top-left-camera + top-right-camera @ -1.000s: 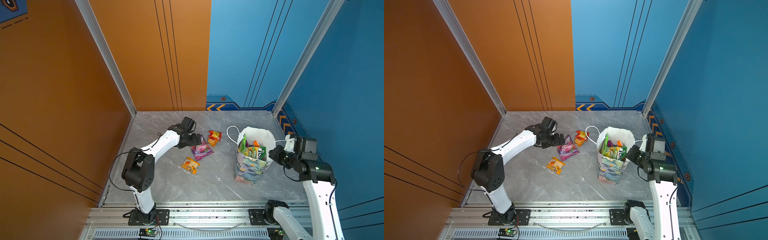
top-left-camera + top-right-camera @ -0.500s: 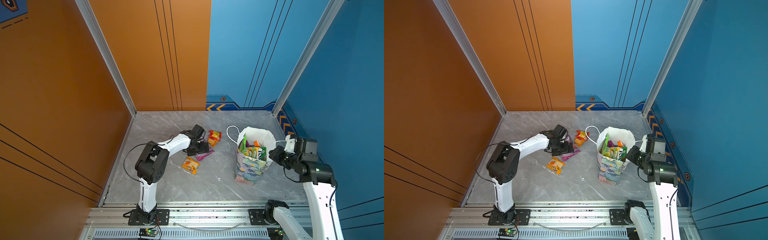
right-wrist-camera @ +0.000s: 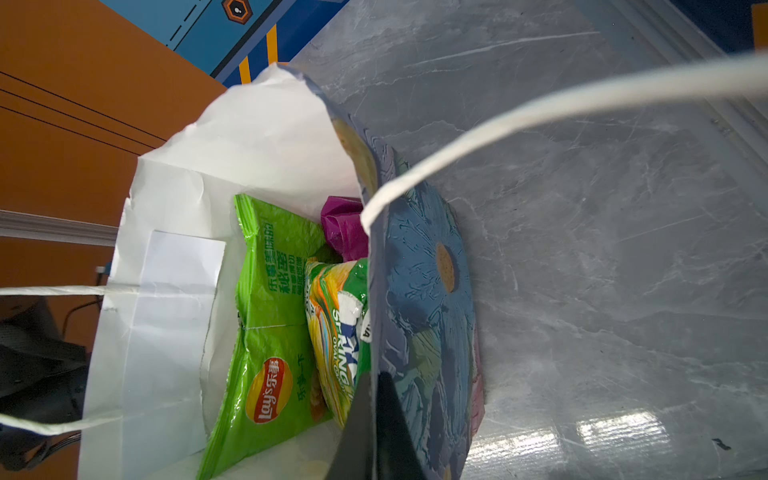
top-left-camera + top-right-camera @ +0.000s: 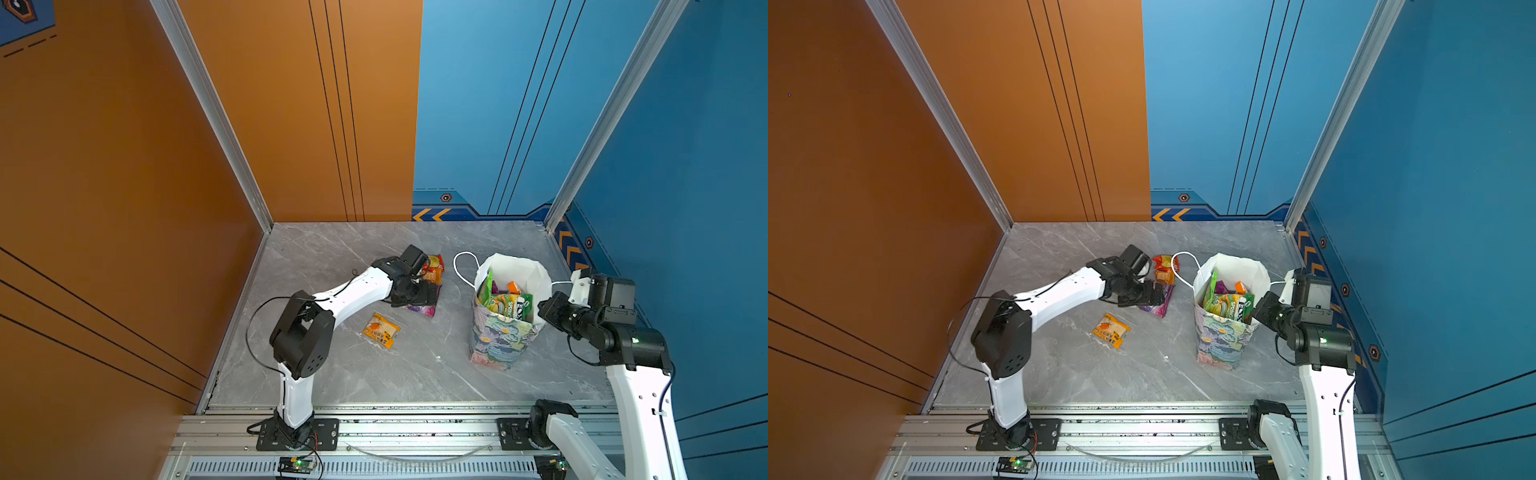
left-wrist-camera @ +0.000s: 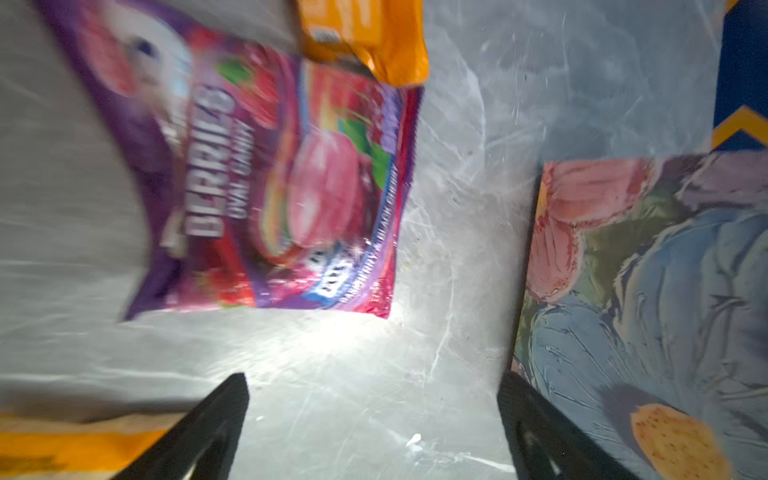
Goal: Place the snacks into the paper bag
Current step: 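Lower the left gripper and pinch the Berries bag's edge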
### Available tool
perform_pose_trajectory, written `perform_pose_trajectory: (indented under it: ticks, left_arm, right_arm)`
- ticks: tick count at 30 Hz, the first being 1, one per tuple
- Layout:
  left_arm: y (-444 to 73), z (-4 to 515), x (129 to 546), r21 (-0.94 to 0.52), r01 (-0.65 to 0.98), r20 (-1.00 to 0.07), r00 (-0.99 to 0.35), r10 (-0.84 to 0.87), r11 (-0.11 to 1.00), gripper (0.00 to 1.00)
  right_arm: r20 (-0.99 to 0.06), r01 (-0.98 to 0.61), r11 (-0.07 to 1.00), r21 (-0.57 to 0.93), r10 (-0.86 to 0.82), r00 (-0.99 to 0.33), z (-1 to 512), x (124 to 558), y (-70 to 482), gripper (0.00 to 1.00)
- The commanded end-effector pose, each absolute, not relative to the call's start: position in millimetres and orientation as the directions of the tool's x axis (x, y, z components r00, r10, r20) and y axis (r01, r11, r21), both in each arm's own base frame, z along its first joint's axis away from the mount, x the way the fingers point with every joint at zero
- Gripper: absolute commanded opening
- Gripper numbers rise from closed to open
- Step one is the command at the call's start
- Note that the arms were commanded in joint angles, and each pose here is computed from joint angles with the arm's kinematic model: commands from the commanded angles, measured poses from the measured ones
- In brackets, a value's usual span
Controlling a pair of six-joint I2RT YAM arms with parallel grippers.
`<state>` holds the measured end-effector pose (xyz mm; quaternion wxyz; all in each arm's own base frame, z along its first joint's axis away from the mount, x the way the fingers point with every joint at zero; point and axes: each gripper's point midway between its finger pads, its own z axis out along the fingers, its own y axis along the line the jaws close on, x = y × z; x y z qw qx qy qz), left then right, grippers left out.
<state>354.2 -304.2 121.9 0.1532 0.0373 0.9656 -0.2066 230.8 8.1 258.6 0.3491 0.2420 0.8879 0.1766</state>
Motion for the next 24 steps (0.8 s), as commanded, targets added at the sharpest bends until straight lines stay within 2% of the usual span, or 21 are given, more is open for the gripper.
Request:
perform_pose_trajectory:
  ticks: [1, 7, 16, 22, 24]
  left_arm:
    - [-243, 116, 370, -0.268, 0.077, -0.319, -0.948, -0.013, 0.961, 0.95]
    - [-216, 97, 399, -0.260, 0.024, -0.281, -0.958, -0.052, 0.965, 0.92]
    - [-257, 66, 407, -0.361, 0.091, -0.205, -0.979, 0.016, 0.928, 0.89]
    - [-270, 47, 402, -0.374, 0.090, -0.166, -0.986, 0.029, 0.923, 0.87]
    - [-274, 41, 400, -0.374, 0.095, -0.155, -0.987, 0.039, 0.923, 0.81]
  right_arm:
    - [-0.568, 0.276, 0.830, 0.484, 0.538, -0.622, 266, 233, 7, 0.00]
    - [-0.568, 0.279, 0.830, 0.483, 0.539, -0.622, 264, 231, 7, 0.00]
    - [-0.556, 0.278, 0.827, 0.489, 0.541, -0.631, 260, 230, 9, 0.00]
    - [-0.555, 0.274, 0.829, 0.487, 0.536, -0.636, 260, 228, 10, 0.00]
    - [-0.554, 0.273, 0.829, 0.488, 0.536, -0.637, 260, 227, 10, 0.00]
